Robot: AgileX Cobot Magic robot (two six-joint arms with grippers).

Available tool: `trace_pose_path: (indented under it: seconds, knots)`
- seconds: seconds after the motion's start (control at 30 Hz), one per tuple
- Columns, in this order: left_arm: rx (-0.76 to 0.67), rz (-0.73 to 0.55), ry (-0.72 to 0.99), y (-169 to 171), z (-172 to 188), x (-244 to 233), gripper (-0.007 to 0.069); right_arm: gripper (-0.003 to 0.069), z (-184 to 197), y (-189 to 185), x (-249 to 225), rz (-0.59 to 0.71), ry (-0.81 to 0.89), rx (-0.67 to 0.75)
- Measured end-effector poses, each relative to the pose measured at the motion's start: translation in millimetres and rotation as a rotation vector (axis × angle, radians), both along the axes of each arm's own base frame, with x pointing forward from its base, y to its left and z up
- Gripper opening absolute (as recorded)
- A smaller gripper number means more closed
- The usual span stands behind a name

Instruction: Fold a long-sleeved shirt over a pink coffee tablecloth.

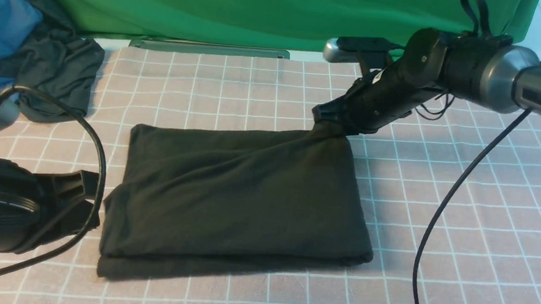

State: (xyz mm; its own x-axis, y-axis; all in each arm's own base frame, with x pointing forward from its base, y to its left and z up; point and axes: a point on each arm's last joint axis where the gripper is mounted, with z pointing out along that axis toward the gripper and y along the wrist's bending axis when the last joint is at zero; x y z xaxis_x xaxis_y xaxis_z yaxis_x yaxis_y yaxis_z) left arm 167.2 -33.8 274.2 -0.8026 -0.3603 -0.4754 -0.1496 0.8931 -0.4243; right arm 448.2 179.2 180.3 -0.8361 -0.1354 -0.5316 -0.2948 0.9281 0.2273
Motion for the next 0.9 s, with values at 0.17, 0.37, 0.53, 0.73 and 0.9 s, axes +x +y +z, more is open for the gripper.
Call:
trace_pose_path:
  seconds: [0.17, 0.37, 0.53, 0.73, 0.9]
  knots:
    - [0.0, 0.0, 0.0, 0.0, 0.0, 0.0, 0.0013, 0.0081, 0.5, -16.6, 7.1, -0.051, -0.004, 0.009]
    - [0.0, 0.001, -0.003, 0.1, 0.2, 0.3, 0.0013, 0.0302, 9.6, -37.0, 12.2, -0.098, -0.024, -0.002]
    - [0.002, 0.002, -0.003, 0.2, 0.1, 0.3, 0.0013, 0.0486, 52.1, -49.5, -2.8, -0.016, -0.07, -0.143]
    - [0.003, 0.0, -0.024, 0.4, 2.3, -0.4, 0.0013, 0.016, 150.6, -76.5, -51.8, 0.021, -0.175, -0.317]
    - [-0.016, -0.003, -0.096, 0.2, 14.0, -12.4, 0.0013, 0.0038, 252.7, -98.7, -122.0, -0.036, -0.42, -0.277]
